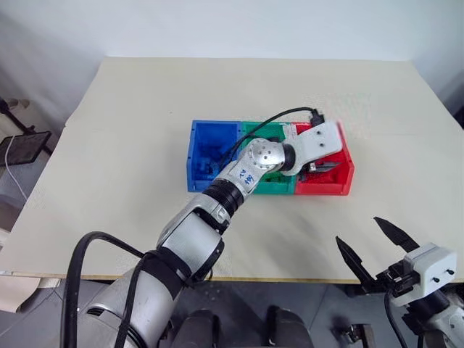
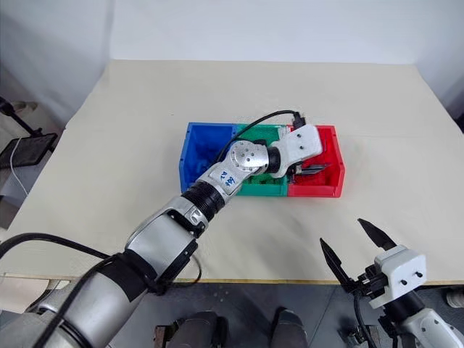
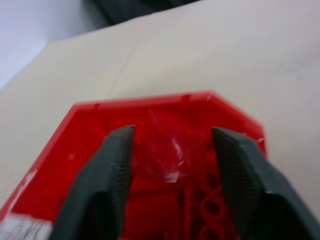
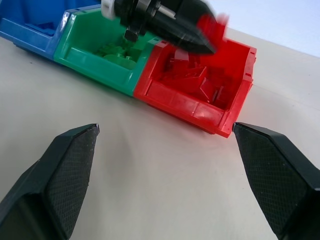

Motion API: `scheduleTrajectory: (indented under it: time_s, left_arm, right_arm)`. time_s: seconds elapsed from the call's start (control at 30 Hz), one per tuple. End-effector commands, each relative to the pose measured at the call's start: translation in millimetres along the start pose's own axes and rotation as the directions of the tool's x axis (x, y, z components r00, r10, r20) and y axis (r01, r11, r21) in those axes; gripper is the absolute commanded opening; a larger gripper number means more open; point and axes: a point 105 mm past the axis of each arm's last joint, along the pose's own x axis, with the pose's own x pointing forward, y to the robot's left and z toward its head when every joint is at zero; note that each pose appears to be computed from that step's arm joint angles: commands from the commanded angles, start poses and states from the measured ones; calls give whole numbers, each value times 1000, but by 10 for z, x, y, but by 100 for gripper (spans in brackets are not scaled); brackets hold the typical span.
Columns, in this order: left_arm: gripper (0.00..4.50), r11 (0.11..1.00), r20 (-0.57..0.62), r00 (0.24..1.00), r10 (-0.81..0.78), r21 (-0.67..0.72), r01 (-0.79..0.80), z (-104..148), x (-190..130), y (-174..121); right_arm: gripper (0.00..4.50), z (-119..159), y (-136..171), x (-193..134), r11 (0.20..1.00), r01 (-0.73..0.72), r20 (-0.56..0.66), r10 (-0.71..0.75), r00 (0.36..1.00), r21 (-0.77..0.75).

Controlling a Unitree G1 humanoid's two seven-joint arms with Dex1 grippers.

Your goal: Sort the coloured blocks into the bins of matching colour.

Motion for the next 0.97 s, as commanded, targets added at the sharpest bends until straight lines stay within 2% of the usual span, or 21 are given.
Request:
scheduleTrajectory:
  time_s: [0.03, 0.13, 0.23, 0.3, 0.37, 0.47, 0.6, 0.67, 0.77, 0.83, 0.97]
  left_arm:
    - [363, 998, 106, 994, 25, 55, -31, 265, -58, 134]
    - [449, 997, 154, 987, 34, 69, -45, 266, -174, 186]
    - [449, 995, 251, 968, -28, 105, 1, 235, -512, 140]
    - [449, 993, 263, 963, -65, 108, 38, 145, -761, 73]
    - [449, 990, 275, 960, -47, 144, 7, 58, -1110, 54]
    - [449, 993, 186, 981, -53, 110, 32, -272, -1697, -46]
    - [449, 998, 61, 996, -59, 40, 56, -546, -2198, -180]
    - [449, 998, 30, 998, -58, 10, 58, -587, -2311, -220]
    - [449, 996, -120, 993, 0, -85, -10, -927, -2802, -331]
    - [449, 992, -145, 989, 40, -112, -57, -978, -2898, -334]
    - [449, 988, -125, 987, 102, -105, -115, -940, -2827, -272]
  right_arm:
    - [450, 155, 73, 51, 999, -44, 62, 45, 997, -17]
    - [450, 158, 82, 91, 996, -81, 65, 83, 994, -24]
    - [450, 137, 51, 176, 986, -158, 62, 161, 985, -46]
    - [450, 123, 15, 223, 976, -207, 59, 211, 976, -60]
    - [450, 109, -37, 284, 961, -266, 54, 271, 961, -80]
    - [450, 131, -136, 365, 932, -345, 59, 353, 934, -110]
    - [450, 96, -216, 397, 901, -418, 26, 424, 905, -117]
    - [450, 76, -249, 398, 890, -440, 10, 444, 896, -122]
    - [450, 25, -257, 476, 869, -480, -4, 483, 875, -120]
    - [450, 20, -260, 509, 866, -485, -1, 488, 873, -122]
    - [450, 35, -241, 528, 864, -489, 9, 493, 870, -125]
